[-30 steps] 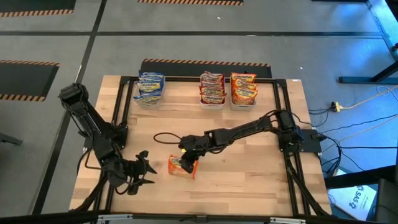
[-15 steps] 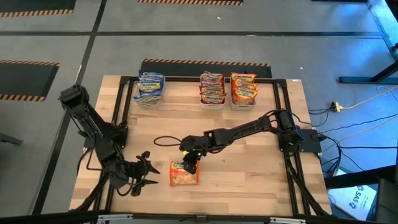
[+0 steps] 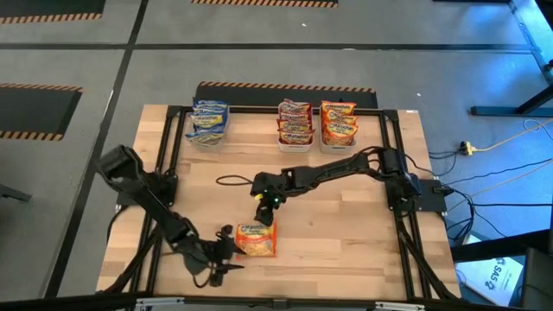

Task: Sort Maruchan noodles
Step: Put the orange noodle pack into the gray bin

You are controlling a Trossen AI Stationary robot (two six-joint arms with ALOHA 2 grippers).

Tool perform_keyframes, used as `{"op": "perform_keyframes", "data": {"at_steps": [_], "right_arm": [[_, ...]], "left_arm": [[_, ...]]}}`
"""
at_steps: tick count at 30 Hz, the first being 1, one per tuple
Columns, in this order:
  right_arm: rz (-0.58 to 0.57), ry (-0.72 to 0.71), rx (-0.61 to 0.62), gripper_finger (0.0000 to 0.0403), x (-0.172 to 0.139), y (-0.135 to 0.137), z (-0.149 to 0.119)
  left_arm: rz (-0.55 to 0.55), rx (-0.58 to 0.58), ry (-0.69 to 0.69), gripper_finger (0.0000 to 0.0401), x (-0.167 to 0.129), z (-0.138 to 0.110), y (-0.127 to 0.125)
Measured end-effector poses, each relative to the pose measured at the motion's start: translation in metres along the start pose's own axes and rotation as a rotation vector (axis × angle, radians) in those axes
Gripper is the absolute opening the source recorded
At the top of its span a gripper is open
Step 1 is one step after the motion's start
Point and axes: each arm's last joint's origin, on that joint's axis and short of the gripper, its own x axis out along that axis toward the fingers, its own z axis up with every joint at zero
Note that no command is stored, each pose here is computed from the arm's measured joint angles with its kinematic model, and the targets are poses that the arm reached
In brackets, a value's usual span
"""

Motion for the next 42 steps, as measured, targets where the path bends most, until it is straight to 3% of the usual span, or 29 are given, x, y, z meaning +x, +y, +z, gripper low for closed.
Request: {"op": "perform_keyframes", "data": {"at_steps": [5, 14, 21, 27, 35, 42], "right_arm": [[0.001, 0.014, 0.002, 0.0252, 0.006, -0.014, -0.007], [0.104, 0.049, -0.006, 0.0232, 0.016, -0.016, -0.010], [0.163, 0.065, 0.018, 0.0232, 0.016, -0.013, -0.009], [0.141, 0.078, 0.070, 0.0253, 0.016, -0.014, -0.011], [0.192, 0.110, 0.074, 0.0290, 0.027, -0.019, -0.014], [0.248, 0.142, 0.101, 0.0293, 0.038, -0.025, -0.018]], "left_arm": [[0.028, 0.063, 0.036, 0.0188, 0.031, -0.002, -0.009], [0.054, 0.039, 0.131, 0.0188, 0.062, -0.025, -0.002], [0.060, 0.025, 0.146, 0.0188, 0.064, -0.032, -0.003], [0.055, 0.018, 0.138, 0.0188, 0.064, -0.031, -0.004], [-0.022, 0.004, 0.055, 0.0188, 0.050, 0.000, -0.017], [0.049, 0.086, 0.088, 0.0188, 0.054, -0.004, -0.010]]}}
